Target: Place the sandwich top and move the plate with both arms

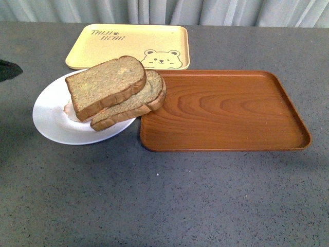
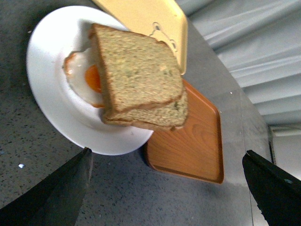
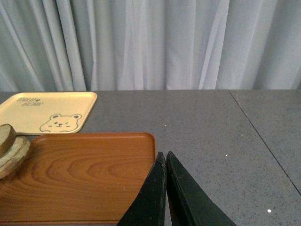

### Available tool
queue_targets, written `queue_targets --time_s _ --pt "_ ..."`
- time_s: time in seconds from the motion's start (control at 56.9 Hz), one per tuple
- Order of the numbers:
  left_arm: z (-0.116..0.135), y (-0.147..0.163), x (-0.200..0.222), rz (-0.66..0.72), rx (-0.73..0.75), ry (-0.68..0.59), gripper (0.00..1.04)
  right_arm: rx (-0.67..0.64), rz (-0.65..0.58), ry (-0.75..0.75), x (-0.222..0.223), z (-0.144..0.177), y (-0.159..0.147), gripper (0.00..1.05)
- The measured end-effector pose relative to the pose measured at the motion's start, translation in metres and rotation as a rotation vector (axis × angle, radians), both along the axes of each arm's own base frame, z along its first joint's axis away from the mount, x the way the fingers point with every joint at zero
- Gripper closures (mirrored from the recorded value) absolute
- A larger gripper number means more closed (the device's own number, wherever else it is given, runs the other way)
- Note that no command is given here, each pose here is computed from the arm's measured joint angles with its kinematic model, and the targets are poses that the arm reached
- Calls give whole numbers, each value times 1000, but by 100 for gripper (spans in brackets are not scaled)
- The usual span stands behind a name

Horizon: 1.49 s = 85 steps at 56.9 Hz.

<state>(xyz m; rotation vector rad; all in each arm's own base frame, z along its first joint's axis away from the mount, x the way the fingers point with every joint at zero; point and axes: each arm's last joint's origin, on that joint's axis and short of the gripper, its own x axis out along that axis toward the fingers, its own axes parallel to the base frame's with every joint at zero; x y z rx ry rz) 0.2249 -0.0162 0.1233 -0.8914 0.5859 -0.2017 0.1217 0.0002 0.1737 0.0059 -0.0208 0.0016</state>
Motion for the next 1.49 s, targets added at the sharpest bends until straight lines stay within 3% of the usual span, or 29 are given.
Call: queue_targets --time_s 0.088,0.474,1.054,1.318,1.493 --pt "-25 4 15 47 -49 89 9 0 1 -2 -4 0 0 103" --pt "-71 -11 37 124 -127 213 9 0 0 -1 -12 0 0 103" --pt "-82 -13 75 268 -306 259 9 0 0 4 -25 -3 0 103" --pt "-92 -16 75 307 -360 303 48 -1 0 3 -25 -3 0 102" --pt "-92 -19 73 308 -385 315 73 -2 0 3 -25 -3 0 78"
